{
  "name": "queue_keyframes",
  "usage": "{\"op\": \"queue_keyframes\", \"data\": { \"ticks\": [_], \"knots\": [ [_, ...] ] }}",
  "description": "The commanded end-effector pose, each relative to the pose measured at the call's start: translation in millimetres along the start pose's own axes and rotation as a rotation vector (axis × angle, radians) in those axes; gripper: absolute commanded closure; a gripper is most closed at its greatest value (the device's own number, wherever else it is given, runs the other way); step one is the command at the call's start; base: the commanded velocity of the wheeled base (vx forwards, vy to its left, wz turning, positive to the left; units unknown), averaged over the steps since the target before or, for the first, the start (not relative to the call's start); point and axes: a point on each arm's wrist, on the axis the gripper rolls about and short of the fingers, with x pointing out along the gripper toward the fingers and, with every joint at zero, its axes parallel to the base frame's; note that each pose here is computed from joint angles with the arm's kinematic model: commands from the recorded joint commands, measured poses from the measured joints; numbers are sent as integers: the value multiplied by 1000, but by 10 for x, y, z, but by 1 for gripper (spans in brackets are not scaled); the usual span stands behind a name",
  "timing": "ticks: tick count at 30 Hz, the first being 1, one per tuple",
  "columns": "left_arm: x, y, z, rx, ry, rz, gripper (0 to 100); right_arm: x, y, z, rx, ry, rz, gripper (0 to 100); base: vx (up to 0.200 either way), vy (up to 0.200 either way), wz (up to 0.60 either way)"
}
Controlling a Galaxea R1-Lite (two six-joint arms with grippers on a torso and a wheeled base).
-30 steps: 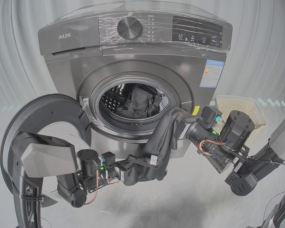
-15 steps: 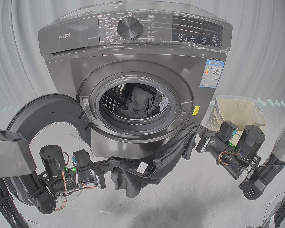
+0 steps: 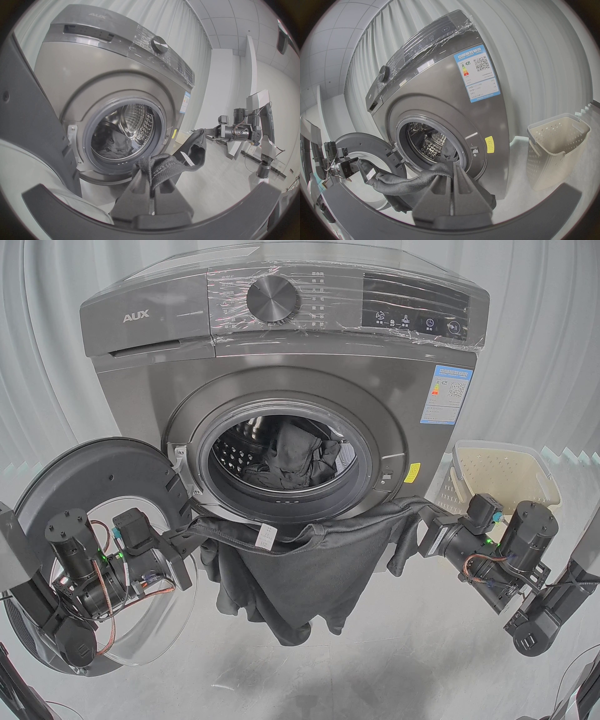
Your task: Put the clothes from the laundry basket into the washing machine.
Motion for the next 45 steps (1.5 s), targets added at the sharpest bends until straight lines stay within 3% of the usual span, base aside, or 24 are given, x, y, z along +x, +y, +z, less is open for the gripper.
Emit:
{"op": "queue_keyframes", "data": {
  "ticks": [1, 6, 11, 18, 23, 32, 45],
  "knots": [
    [-25, 26, 85, 15, -31, 13, 100, 40, -9, 56, 3, -28, -1, 100, 0, 0, 0],
    [-23, 21, 135, 27, -51, 14, 100, -4, -59, 155, 2, -54, -8, 100, 0, 0, 0],
    [-2, 5, 322, 57, -124, 10, 100, -127, -41, 239, -14, -57, 46, 100, 0, 0, 0],
    [-79, -41, 492, 83, -183, 8, 100, -131, -69, 272, -51, -70, 34, 100, 0, 0, 0],
    [-133, -86, 576, 96, -212, 1, 100, -140, -51, 348, -51, -100, 40, 100, 0, 0, 0],
    [-147, -131, 600, 101, -221, -13, 100, -246, 27, 541, -46, -166, 69, 100, 0, 0, 0],
    [-174, -144, 625, 103, -229, -14, 100, -249, 33, 551, -59, -171, 69, 100, 0, 0, 0]
  ]
}}
